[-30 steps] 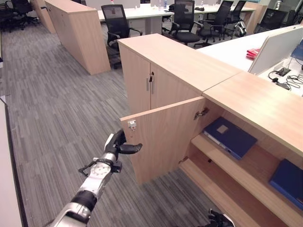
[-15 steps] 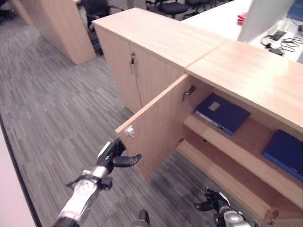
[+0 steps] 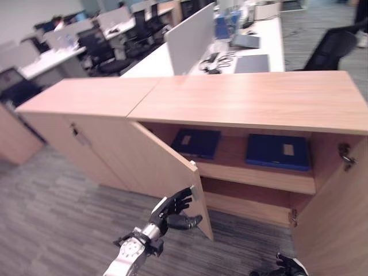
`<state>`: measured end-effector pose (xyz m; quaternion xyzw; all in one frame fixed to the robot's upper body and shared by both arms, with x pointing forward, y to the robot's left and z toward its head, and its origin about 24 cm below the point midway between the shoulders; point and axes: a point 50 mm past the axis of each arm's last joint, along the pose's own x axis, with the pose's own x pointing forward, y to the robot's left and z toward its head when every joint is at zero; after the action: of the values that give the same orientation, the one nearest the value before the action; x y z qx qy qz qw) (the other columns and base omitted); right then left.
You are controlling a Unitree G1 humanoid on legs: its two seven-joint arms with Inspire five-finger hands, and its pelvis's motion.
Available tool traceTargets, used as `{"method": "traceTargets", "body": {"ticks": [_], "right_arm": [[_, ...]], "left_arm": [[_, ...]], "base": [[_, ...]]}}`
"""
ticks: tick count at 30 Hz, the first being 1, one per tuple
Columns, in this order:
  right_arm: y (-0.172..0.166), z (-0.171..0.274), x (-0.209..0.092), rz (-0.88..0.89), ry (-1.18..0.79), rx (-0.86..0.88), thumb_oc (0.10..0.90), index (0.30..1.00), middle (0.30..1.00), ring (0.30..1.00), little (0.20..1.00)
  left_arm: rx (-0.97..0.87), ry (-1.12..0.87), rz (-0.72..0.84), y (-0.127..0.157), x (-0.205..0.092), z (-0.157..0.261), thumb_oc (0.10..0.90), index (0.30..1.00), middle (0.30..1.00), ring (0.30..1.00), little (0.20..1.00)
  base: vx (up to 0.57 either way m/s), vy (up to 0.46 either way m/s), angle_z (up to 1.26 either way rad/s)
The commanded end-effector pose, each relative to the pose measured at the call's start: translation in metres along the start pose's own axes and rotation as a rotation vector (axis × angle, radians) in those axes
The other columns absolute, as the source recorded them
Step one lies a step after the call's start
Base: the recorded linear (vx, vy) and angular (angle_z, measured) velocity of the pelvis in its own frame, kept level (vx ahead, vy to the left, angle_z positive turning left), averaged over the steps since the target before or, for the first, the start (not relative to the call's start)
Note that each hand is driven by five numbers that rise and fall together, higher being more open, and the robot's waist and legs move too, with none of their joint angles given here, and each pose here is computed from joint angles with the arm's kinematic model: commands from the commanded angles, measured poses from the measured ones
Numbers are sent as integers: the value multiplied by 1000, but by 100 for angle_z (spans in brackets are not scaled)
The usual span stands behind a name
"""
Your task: Put the empty folder in the office cabinet
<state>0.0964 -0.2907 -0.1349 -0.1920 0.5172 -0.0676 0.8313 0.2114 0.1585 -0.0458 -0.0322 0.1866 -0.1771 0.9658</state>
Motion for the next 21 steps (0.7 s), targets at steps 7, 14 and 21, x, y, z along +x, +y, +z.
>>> {"method": "traceTargets", "body": {"ticks": [7,14,21], "right_arm": [[25,60,9,65,-169,-77,800,900,900,900,900],[28,55,5,94,-190,-47,800,900,900,900,900],[26,35,2,116,-150,-8,800,900,900,900,900]], "left_arm": [[2,-217,35,-5,31,45,800,900,900,900,900],[39,-173,395,71,30,53,800,900,900,900,900],[181,-119,646,150,5,84,800,900,900,900,900]], "base": [[91,-62,-115],[159,44,-79],[156,160,-62]]}}
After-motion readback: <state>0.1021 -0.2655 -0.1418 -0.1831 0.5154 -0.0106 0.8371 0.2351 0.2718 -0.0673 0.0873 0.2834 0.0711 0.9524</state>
